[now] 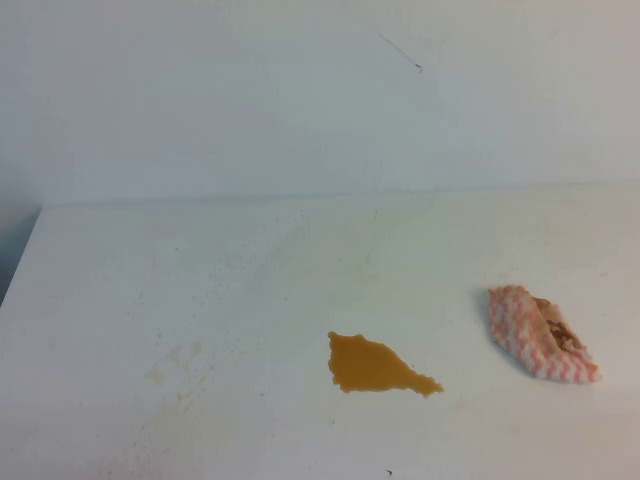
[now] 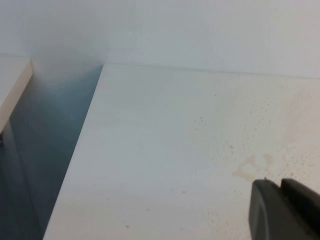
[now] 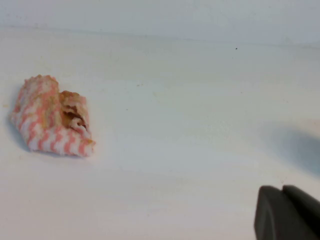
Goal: Wipe the table
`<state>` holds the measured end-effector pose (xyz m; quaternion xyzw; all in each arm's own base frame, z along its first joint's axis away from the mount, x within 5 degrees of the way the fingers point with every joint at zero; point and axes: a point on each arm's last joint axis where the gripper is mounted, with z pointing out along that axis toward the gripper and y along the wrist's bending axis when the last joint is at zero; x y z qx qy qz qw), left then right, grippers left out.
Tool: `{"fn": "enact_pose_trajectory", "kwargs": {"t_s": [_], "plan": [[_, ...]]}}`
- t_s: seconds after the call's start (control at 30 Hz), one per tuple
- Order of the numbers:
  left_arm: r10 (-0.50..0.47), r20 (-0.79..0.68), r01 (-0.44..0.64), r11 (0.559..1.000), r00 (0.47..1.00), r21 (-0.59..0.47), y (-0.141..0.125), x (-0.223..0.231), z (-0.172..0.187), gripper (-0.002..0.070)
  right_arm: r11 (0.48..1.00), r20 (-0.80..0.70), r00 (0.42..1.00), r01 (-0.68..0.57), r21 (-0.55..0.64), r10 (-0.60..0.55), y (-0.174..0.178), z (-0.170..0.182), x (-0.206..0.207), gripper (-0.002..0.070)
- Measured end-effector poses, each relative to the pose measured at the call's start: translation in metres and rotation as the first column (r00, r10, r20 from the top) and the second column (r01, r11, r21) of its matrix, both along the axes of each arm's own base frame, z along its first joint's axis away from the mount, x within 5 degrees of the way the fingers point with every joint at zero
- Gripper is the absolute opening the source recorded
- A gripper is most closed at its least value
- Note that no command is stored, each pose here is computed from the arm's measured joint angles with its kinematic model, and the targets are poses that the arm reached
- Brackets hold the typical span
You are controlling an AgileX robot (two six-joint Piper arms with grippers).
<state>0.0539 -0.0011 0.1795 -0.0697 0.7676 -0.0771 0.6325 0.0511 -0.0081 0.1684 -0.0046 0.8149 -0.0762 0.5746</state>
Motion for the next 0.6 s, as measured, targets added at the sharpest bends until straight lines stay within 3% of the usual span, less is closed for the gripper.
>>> {"fn": "enact_pose_trajectory", "kwargs": {"t_s": [0.6], "plan": [[0.000, 0.000, 0.000, 1.000, 1.000, 0.000, 0.0000, 0.0000, 0.0000, 0.0000, 1.000, 0.016, 1.000, -0.002, -0.004, 0.002, 0.0000, 0.0014, 0.0005, -0.0002]]}}
